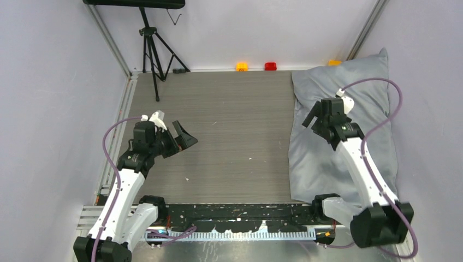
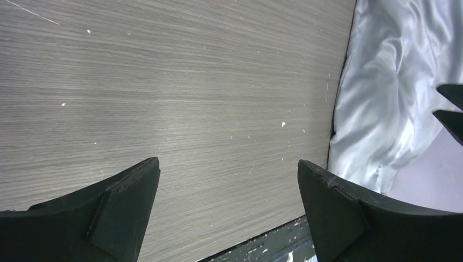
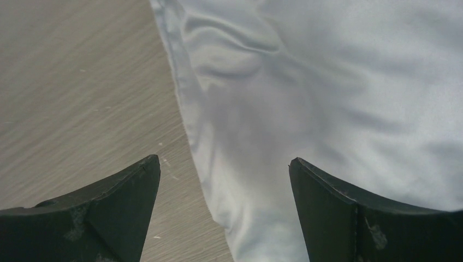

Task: Remove the pillowcase from the pillow

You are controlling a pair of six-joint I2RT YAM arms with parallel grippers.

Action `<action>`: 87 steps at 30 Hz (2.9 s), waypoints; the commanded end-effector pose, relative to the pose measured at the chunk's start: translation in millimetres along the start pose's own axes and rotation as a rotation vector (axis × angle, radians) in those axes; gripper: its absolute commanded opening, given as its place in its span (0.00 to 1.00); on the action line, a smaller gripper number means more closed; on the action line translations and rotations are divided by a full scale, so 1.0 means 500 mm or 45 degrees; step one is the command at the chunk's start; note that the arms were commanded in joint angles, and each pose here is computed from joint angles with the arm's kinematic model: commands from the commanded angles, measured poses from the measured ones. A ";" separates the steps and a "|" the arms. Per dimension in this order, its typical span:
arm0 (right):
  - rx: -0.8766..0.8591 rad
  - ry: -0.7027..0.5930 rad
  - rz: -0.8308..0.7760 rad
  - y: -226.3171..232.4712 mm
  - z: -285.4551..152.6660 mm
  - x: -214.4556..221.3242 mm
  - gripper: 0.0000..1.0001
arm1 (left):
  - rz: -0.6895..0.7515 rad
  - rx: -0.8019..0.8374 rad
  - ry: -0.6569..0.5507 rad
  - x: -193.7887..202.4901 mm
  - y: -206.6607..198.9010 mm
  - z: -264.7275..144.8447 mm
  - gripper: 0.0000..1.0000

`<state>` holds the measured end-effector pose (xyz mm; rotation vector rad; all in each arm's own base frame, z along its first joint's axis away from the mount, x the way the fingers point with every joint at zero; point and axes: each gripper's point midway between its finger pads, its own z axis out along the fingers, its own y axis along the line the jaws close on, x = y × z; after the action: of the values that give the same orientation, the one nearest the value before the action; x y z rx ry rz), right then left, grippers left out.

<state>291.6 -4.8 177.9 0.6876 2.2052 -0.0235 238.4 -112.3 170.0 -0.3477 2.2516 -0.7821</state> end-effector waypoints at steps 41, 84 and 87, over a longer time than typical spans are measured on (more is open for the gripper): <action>-1.109 0.130 -0.422 0.515 -0.409 0.003 0.00 | 0.048 0.233 0.020 -0.026 -0.096 -0.039 0.90; -0.279 0.308 0.071 0.087 -0.079 0.112 0.91 | -0.045 0.211 0.396 0.105 -0.130 0.054 0.90; -0.320 0.404 0.120 0.092 -0.060 0.169 0.91 | -0.047 0.210 0.443 0.130 -0.137 0.079 0.90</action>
<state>246.5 64.2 159.1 0.6410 2.4374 0.2951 213.3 -195.5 156.8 -0.2152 2.5098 -1.0914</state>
